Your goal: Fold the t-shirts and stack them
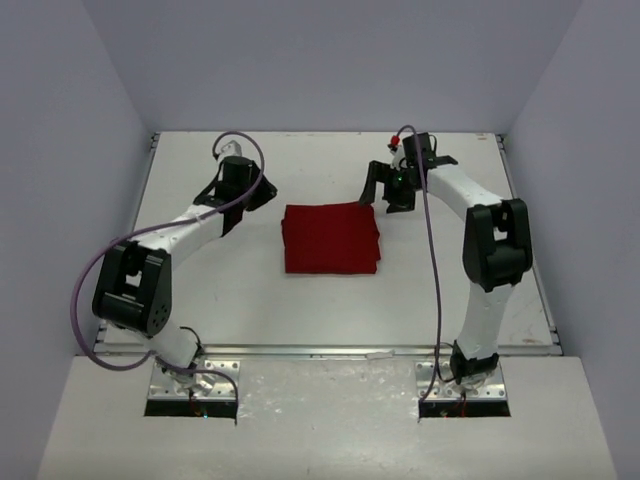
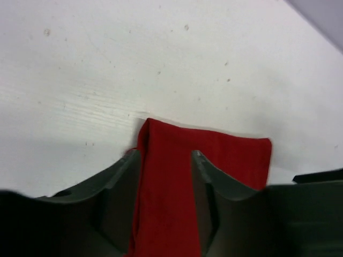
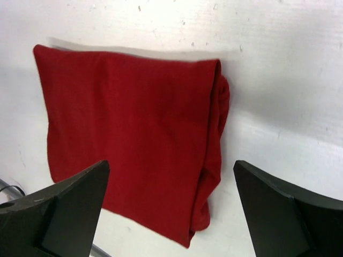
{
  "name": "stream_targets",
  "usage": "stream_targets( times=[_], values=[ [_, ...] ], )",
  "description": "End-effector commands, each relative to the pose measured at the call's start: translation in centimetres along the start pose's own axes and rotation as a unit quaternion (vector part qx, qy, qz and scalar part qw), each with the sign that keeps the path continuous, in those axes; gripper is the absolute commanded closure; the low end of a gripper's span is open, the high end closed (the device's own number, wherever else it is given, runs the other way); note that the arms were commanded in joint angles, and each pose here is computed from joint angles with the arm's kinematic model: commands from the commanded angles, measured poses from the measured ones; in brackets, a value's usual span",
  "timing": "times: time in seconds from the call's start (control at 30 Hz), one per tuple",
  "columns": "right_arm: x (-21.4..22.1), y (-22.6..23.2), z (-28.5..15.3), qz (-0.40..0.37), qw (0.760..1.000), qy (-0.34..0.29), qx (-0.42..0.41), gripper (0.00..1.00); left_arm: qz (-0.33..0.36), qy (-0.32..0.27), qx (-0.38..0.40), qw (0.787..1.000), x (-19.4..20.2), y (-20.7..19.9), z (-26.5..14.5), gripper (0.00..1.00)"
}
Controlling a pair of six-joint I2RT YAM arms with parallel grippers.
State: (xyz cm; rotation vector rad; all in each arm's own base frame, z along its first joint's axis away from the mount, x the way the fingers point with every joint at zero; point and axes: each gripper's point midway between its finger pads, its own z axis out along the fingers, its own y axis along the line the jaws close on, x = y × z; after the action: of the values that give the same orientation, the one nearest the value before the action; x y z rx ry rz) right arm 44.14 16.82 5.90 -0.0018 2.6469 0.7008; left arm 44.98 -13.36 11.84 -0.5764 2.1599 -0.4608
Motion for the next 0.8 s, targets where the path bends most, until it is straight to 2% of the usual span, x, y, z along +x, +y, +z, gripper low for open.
stream_targets(
  times=[0.0,0.07,0.13,0.2,0.27,0.3,0.47,0.53,0.6,0.7,0.77],
  values=[
    [1.5,0.6,-2.3,0.007,1.0,-0.011,0.018,0.01,-0.031,0.007,-0.051,0.998,2.2,3.7,-1.8,0.64],
    [5.0,0.0,-1.6,0.009,0.999,0.021,0.035,0.01,-0.028,0.043,-0.045,0.998,5.8,5.2,-1.6,0.75],
    [8.1,-0.6,-0.3,-0.009,0.997,0.038,0.067,0.01,-0.017,0.065,-0.012,0.998,7.9,4.6,-0.7,0.85],
    [10.3,-0.8,0.4,-0.017,0.995,0.048,0.082,0.25,0.001,0.1,0.011,0.995,11.4,4.6,-0.4,0.95],
    [10.8,-0.8,0.7,-0.013,0.996,0.04,0.082,0.53,0.004,0.11,0.031,0.993,12.4,4.1,-0.2,0.99],
    [11.5,-1.2,0.8,-0.009,0.995,0.045,0.088,0.56,0.007,0.116,0.031,0.993,13.1,4.3,0.0,1.0],
    [12.3,-0.7,1.4,-0.01,0.996,0.053,0.074,0.59,0.018,0.141,0.046,0.989,15.1,4.4,-0.1,1.0],
    [12.8,0.6,1.6,-0.013,0.998,0.058,0.038,0.59,0.026,0.15,0.051,0.987,16.0,4.5,-0.3,1.0],
    [12.9,2.2,2.0,-0.016,0.998,0.061,-0.014,0.54,0.032,0.161,0.052,0.985,17.2,4.5,-0.5,1.0],
    [12.9,2.8,2.1,0.0,0.997,0.069,-0.037,0.44,0.028,0.172,0.056,0.983,18.5,4.5,-1.2,1.0],
    [12.4,2.9,1.6,0.036,0.994,0.069,-0.078,0.43,0.021,0.17,0.053,0.984,18.5,4.6,-1.4,1.0]
  ],
)
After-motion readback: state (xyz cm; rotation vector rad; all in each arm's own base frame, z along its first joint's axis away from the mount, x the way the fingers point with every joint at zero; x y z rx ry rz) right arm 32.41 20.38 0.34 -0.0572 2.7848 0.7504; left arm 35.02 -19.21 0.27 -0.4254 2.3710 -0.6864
